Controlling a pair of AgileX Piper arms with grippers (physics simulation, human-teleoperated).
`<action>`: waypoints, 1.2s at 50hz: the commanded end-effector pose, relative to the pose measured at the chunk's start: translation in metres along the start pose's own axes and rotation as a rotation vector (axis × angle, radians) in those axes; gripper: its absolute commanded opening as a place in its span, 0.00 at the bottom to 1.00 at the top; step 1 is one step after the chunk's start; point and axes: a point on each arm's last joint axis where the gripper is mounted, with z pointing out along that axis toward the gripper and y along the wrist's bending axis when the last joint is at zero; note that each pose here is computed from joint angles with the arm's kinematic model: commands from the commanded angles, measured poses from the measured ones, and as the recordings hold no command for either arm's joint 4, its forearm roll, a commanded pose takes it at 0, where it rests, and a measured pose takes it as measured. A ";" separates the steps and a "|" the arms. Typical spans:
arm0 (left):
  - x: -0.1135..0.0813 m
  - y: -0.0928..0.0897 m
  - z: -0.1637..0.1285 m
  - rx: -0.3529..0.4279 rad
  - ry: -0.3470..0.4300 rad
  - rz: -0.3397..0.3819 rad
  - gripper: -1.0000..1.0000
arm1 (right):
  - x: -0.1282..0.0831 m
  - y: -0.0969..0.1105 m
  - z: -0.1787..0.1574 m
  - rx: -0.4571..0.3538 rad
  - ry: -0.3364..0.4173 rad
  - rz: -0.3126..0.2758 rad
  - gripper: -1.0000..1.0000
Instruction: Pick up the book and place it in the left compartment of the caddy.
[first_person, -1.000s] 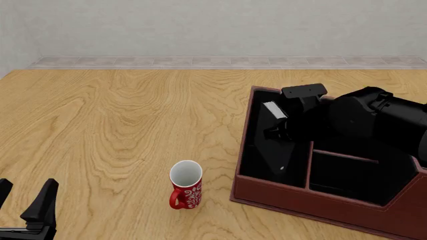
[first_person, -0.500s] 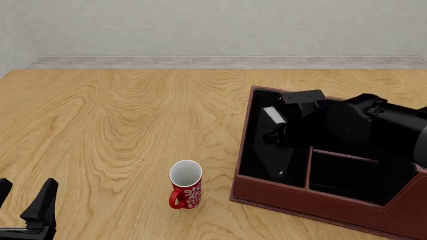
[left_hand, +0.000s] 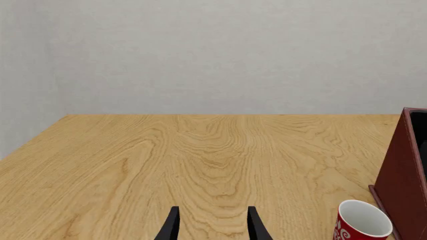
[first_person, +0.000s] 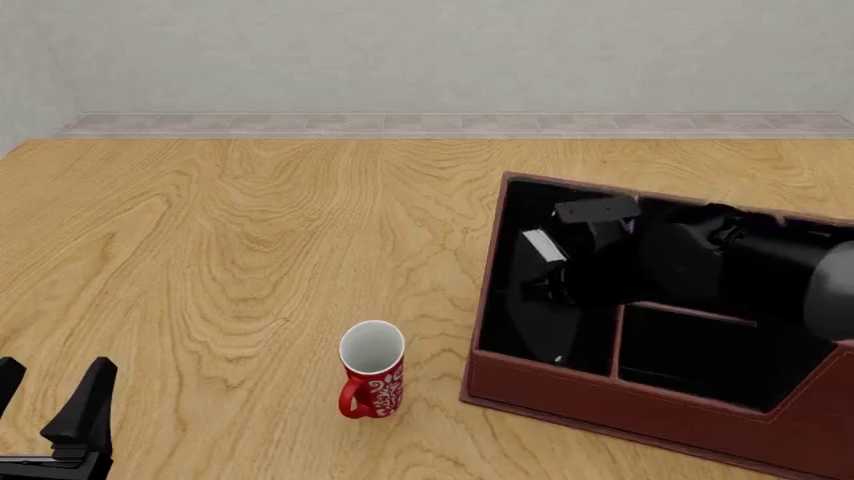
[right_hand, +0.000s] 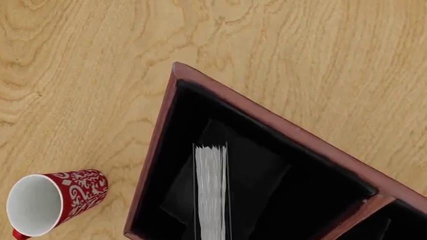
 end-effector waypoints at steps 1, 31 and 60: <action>0.000 0.000 0.000 0.000 0.000 0.000 1.00 | 0.001 0.001 0.004 -0.003 0.001 0.026 0.00; 0.000 0.000 0.000 0.000 0.000 0.000 1.00 | 0.010 0.000 0.020 0.002 0.034 0.033 0.00; 0.000 0.000 0.000 0.000 0.000 0.000 1.00 | 0.016 0.004 0.030 -0.002 0.056 0.035 0.00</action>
